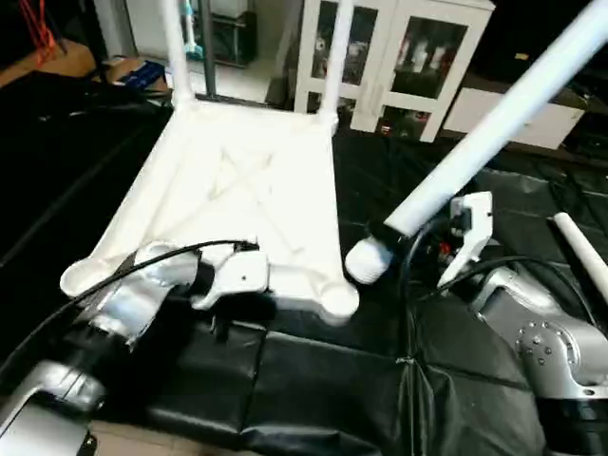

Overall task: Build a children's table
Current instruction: Insert table leg to table base

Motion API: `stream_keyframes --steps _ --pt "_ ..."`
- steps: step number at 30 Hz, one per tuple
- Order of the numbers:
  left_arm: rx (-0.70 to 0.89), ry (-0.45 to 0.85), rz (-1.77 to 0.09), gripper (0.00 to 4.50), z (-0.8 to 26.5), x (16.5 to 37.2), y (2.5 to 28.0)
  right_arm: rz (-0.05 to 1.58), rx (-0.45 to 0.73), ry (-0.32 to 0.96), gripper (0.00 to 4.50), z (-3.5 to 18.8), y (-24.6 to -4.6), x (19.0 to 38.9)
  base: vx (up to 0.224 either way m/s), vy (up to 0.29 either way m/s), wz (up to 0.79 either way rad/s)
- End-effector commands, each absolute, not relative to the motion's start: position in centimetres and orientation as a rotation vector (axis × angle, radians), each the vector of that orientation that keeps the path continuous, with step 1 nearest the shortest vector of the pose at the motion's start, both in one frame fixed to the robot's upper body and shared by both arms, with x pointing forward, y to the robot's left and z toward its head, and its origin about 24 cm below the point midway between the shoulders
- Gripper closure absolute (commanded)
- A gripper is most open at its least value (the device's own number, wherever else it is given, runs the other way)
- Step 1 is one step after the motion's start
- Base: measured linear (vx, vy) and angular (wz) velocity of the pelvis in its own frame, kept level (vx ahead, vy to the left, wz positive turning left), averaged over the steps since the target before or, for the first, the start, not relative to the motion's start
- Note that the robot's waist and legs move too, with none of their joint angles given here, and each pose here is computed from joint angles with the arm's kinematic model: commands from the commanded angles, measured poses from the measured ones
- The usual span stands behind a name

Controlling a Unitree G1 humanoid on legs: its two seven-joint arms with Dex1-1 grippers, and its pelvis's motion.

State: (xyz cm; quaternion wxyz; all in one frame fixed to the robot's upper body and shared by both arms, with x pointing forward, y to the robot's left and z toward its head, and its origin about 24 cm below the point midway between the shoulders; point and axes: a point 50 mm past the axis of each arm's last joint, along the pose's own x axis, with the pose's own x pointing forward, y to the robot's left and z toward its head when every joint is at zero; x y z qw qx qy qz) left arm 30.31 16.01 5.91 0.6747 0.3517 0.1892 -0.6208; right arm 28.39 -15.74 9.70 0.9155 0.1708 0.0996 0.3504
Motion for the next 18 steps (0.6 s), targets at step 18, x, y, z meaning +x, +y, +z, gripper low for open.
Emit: stream_keyframes --steps 18 --pt "0.703 0.461 -1.442 3.38 4.5 28.9 14.4 0.711 0.325 0.205 2.67 9.7 -16.1 28.2 0.0 0.0 0.0"
